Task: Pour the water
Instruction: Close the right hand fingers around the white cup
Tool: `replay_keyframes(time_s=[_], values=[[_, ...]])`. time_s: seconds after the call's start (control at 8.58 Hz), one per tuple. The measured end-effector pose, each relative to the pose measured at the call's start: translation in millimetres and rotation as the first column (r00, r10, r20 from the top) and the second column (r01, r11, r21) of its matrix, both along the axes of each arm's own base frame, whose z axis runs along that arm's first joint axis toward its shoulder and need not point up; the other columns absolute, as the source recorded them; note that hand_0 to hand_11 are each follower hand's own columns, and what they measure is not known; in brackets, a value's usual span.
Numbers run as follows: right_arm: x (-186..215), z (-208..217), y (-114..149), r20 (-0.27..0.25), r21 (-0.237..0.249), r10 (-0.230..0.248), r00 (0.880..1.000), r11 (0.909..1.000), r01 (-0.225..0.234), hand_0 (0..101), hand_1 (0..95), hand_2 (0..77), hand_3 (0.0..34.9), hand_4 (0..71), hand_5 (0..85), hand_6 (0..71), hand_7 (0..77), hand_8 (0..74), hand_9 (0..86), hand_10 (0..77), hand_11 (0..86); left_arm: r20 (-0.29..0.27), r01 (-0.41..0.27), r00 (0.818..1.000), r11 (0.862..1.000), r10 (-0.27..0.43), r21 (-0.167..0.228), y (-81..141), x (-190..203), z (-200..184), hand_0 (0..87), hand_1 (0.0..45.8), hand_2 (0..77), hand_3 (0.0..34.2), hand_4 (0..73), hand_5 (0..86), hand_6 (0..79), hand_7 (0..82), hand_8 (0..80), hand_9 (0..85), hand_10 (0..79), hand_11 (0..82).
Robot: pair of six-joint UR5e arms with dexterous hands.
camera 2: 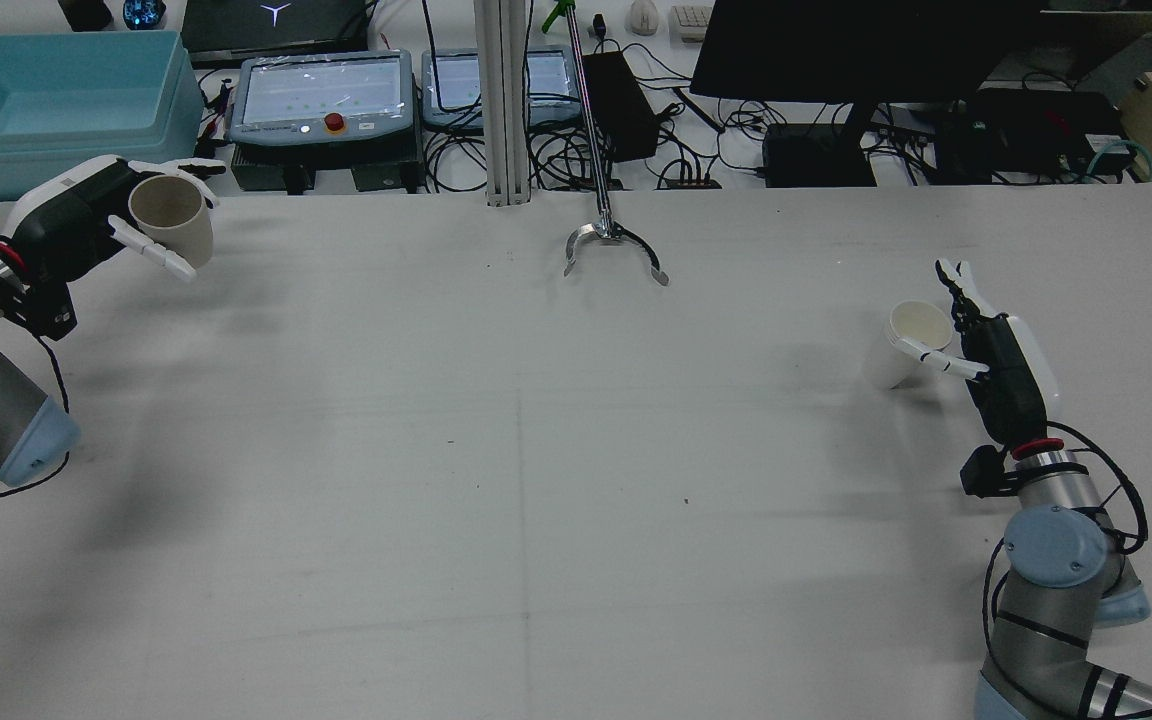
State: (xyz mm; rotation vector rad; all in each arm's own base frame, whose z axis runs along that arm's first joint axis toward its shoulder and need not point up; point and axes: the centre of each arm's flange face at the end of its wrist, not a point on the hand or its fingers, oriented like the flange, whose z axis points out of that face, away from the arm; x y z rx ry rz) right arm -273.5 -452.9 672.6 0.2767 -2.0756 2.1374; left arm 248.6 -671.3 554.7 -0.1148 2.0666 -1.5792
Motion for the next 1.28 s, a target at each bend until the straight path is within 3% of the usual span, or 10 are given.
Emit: replay_keyframes(time_s=[0.23, 0.35, 1.28], values=[[-1.8, 0.2, 0.3, 0.007, 0.0, -0.003, 1.0, 1.0, 0.003, 52, 22.4, 18.0, 2.0, 2.2, 0.5, 0.5, 1.1, 0.5, 0.5, 0.5, 0.5, -0.003, 0.0, 1.0, 1.0, 0.0, -0.001, 1.1, -1.3, 2.1, 74.9, 21.8, 2.2, 0.0, 60.5, 28.4, 13.1, 20.2, 8.2, 11.4, 7.6, 13.1], [-2.6, -0.2, -0.3, 0.006, 0.001, -0.003, 1.0, 1.0, 0.003, 52, 22.4, 19.1, 0.6, 4.9, 0.5, 0.5, 1.1, 0.5, 0.5, 0.5, 0.5, -0.005, 0.0, 1.0, 1.0, 0.0, 0.0, 1.0, -1.6, 2.0, 74.9, 21.8, 2.2, 0.0, 60.5, 28.4, 13.1, 20.2, 8.2, 11.4, 7.6, 13.1], [3.1, 9.4, 1.2, -0.008, -0.01, 0.004, 1.0, 0.9999, -0.004, 49, 19.1, 19.6, 1.8, 4.4, 0.5, 0.5, 1.1, 0.5, 0.5, 0.5, 0.5, -0.006, 0.0, 1.0, 1.0, 0.0, -0.002, 2.8, -3.4, 4.9, 77.9, 23.5, 1.6, 0.0, 61.1, 28.4, 13.1, 19.6, 7.1, 10.9, 7.6, 12.0]])
